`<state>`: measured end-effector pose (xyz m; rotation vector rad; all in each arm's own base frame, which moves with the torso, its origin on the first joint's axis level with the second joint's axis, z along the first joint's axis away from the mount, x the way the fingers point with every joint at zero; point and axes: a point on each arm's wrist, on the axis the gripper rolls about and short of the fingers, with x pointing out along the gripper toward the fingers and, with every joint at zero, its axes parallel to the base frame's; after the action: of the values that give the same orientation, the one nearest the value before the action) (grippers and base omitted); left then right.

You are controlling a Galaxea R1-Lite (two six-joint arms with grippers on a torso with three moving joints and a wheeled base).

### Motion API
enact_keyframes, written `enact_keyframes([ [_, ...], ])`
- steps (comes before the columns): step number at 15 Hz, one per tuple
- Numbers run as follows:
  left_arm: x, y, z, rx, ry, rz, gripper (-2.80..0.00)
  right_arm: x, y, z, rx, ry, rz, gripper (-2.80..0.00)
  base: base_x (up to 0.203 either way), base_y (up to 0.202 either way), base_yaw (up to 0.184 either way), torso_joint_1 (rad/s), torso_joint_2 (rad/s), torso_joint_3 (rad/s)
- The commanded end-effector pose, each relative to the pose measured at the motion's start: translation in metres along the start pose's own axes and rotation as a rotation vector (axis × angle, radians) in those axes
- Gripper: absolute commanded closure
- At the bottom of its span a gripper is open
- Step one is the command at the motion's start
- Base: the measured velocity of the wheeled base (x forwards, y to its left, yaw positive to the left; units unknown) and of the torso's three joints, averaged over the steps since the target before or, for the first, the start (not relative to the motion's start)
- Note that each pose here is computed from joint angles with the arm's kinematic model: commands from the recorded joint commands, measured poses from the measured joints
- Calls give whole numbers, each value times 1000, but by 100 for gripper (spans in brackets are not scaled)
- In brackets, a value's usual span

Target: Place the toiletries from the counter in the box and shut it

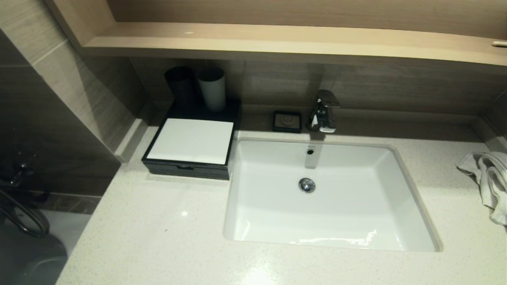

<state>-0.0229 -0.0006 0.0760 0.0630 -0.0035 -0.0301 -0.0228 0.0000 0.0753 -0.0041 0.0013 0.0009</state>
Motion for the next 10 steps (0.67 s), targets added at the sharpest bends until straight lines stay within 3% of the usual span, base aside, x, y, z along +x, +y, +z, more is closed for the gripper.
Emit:
enact_keyframes([
  [1, 0, 0, 0, 0, 1, -1, 0, 0, 0, 0, -1, 0, -1, 0, 0, 0, 0, 0, 0, 0],
  [10, 0, 0, 0, 0, 1, -1, 0, 0, 0, 0, -2, 0, 1, 0, 0, 0, 0, 0, 0, 0],
])
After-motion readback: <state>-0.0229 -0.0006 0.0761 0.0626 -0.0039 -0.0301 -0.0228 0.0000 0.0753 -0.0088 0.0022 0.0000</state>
